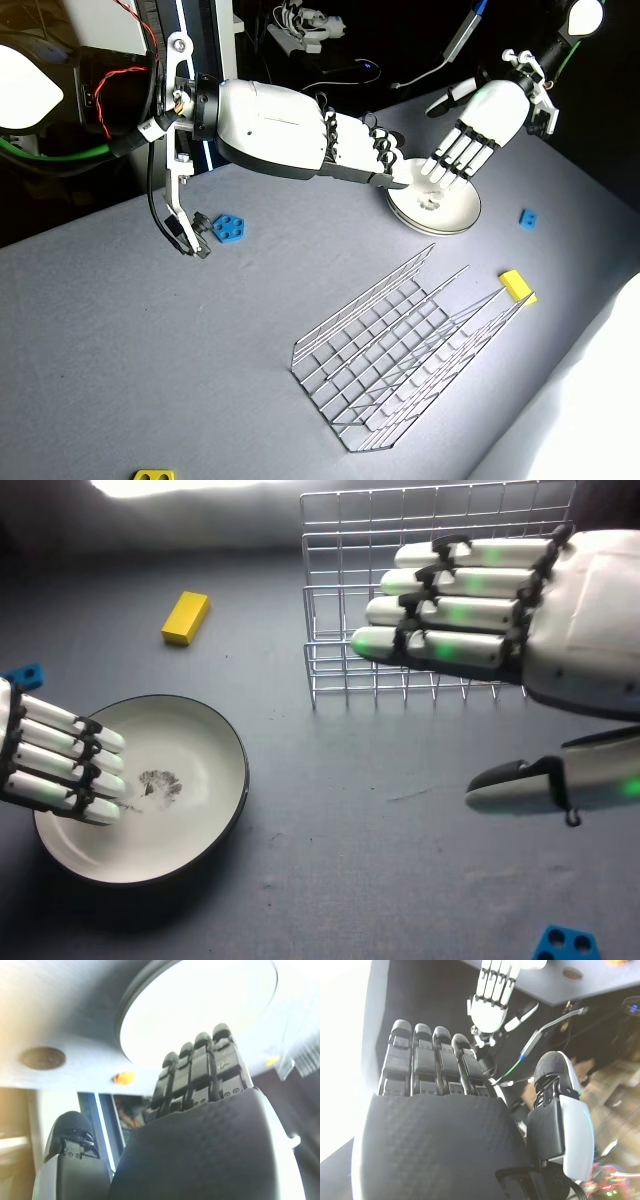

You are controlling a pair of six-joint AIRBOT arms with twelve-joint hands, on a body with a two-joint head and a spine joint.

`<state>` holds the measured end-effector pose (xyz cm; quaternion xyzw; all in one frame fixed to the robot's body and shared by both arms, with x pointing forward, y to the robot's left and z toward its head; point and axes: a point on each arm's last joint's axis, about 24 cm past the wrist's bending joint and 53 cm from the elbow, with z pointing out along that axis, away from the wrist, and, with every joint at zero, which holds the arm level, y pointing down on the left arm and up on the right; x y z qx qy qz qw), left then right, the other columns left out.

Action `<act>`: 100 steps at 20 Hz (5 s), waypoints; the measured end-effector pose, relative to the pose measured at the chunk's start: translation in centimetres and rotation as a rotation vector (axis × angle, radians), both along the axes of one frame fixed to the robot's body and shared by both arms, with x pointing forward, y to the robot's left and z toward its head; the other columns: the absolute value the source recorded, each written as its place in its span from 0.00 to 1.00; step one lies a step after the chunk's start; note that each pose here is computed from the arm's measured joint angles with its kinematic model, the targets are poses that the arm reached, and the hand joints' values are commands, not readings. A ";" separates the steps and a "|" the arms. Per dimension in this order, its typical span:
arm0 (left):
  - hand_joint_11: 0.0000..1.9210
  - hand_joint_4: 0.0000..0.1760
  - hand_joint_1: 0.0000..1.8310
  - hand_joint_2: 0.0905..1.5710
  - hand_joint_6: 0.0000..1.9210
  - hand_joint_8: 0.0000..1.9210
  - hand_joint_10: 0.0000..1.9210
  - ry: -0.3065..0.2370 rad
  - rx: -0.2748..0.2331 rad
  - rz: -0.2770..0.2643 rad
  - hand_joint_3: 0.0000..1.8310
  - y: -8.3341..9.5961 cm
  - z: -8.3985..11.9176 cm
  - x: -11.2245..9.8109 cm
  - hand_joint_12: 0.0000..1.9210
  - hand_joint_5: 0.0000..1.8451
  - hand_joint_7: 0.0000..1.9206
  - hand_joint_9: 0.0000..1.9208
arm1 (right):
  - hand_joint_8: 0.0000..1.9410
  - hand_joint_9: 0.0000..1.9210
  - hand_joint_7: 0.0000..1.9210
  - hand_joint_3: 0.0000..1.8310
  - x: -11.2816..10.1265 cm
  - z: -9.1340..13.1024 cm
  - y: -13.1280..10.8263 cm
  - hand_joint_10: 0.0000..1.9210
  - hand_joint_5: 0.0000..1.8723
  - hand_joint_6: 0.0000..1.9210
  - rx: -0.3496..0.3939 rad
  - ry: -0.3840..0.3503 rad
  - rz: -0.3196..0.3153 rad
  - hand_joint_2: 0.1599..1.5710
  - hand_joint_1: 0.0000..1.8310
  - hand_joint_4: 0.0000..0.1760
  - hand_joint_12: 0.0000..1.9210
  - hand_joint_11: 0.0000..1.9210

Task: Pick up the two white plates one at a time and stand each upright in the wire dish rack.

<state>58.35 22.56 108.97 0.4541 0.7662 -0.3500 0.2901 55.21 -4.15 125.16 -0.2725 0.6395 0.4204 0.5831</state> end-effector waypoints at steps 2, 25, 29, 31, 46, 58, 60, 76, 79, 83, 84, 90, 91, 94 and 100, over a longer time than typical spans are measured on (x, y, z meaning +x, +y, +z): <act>0.00 0.00 0.00 0.65 0.00 0.00 0.00 -0.004 0.013 0.024 0.00 0.8 -0.3 0.7 0.00 0.01 0.00 0.00 | 0.00 0.00 0.00 0.00 -0.3 -1.3 0.8 0.00 0.00 0.00 -0.058 -0.045 0.012 0.71 0.07 0.00 0.00 0.00; 0.00 0.00 0.00 0.66 0.00 0.00 0.00 0.018 0.078 0.022 0.00 2.3 -2.9 0.6 0.00 0.01 0.00 0.00 | 0.00 0.00 0.00 0.00 1.6 -3.2 7.6 0.00 0.00 0.00 -0.031 -0.078 0.070 0.72 0.07 0.00 0.00 0.00; 0.00 0.00 0.00 0.66 0.00 0.00 0.00 0.015 0.084 0.020 0.00 2.4 -3.1 0.5 0.00 0.00 0.00 0.00 | 0.00 0.00 0.00 0.00 2.0 -3.4 8.0 0.00 0.00 0.00 -0.049 -0.110 0.068 0.72 0.07 0.00 0.00 0.00; 0.00 0.00 0.00 0.66 0.00 0.00 0.00 0.015 0.082 0.019 0.00 2.2 -3.2 0.5 0.00 0.01 0.00 0.00 | 0.00 0.00 0.00 0.00 2.2 -3.6 8.4 0.00 0.00 0.00 -0.074 -0.151 0.069 0.73 0.10 0.00 0.00 0.00; 0.00 0.00 0.00 0.66 0.00 0.00 0.00 0.063 -0.034 -0.022 0.00 -3.3 -4.0 -0.8 0.00 0.02 0.00 0.00 | 0.00 0.00 0.01 0.00 1.9 -5.2 12.4 0.00 0.05 0.00 -0.180 -0.270 0.113 0.53 0.48 0.00 0.00 0.00; 0.00 0.00 0.00 0.65 0.00 0.00 0.00 0.068 -0.043 -0.021 0.00 -3.8 -4.2 -0.8 0.00 0.02 0.00 0.00 | 0.00 0.04 0.05 0.00 4.5 -7.5 15.2 0.00 0.09 0.00 -0.191 -0.178 0.092 0.55 0.61 0.00 0.22 0.00; 0.00 0.00 0.00 0.66 0.00 0.00 0.00 0.066 -0.044 -0.021 0.00 -3.7 -4.2 -0.8 0.00 0.02 0.00 0.00 | 0.00 0.00 0.00 0.00 4.4 -7.1 16.4 0.00 0.04 0.00 -0.169 -0.166 0.100 0.54 0.64 0.00 0.07 0.00; 0.00 0.00 0.00 0.66 0.00 0.00 0.00 0.065 -0.047 -0.017 0.00 -3.7 -4.2 -0.6 0.00 0.01 0.00 0.00 | 0.00 0.00 0.01 0.00 4.7 -8.6 18.3 0.00 0.04 0.01 -0.096 0.007 0.085 0.58 0.65 0.00 0.14 0.00; 0.00 0.00 0.00 0.65 0.00 0.00 0.00 0.064 -0.047 -0.017 0.00 -3.8 -4.2 -0.6 0.00 0.02 0.01 0.00 | 0.02 0.13 0.15 0.00 5.1 -8.3 18.2 0.03 0.18 0.02 -0.086 -0.001 0.077 0.59 0.69 0.00 0.47 0.00; 0.00 0.00 0.00 0.65 0.00 0.00 0.00 0.064 -0.049 -0.018 0.00 -3.8 -4.2 -0.5 0.00 0.01 0.00 0.00 | 0.02 0.37 0.37 0.00 5.4 -8.7 18.1 0.05 0.37 0.02 -0.091 0.002 0.072 0.62 0.73 0.00 0.62 0.14; 0.00 0.00 0.00 0.65 0.00 0.00 0.00 0.064 -0.050 -0.019 0.00 -3.8 -4.2 -0.5 0.00 0.01 0.00 0.00 | 0.02 0.40 0.41 0.01 5.4 -8.8 18.1 0.05 0.41 0.03 -0.093 0.002 0.072 0.69 0.73 0.00 0.66 0.12; 0.00 0.00 0.00 0.65 0.00 0.00 0.00 0.065 -0.054 -0.018 0.00 -3.9 -4.1 -0.5 0.00 0.02 0.00 0.00 | 0.44 0.47 0.53 0.00 5.5 -7.7 18.0 0.63 0.51 0.52 -0.074 -0.055 0.072 0.67 0.74 0.00 0.68 0.38; 0.00 0.00 0.00 0.66 0.00 0.00 0.00 0.065 -0.054 -0.017 0.00 -3.9 -4.2 -0.5 0.00 0.01 0.00 0.00 | 0.43 0.47 0.53 0.00 5.5 -7.7 18.0 0.62 0.52 0.52 -0.074 -0.058 0.073 0.67 0.74 0.00 0.68 0.38; 0.00 0.00 0.00 0.65 0.00 0.00 0.00 0.076 -0.061 -0.003 0.00 -4.2 -3.6 -0.2 0.00 0.02 0.00 0.00 | 0.47 0.46 0.50 0.00 5.4 -7.6 18.0 0.63 0.50 0.56 -0.076 -0.068 0.076 0.68 0.75 0.00 0.67 0.38; 0.00 0.00 0.00 0.65 0.00 0.00 0.00 0.088 -0.130 0.094 0.00 -4.3 0.4 1.9 0.00 0.02 0.00 0.00 | 0.47 0.47 0.51 0.00 5.1 -6.1 17.6 0.62 0.49 0.56 -0.071 -0.064 0.077 0.68 0.74 0.00 0.65 0.37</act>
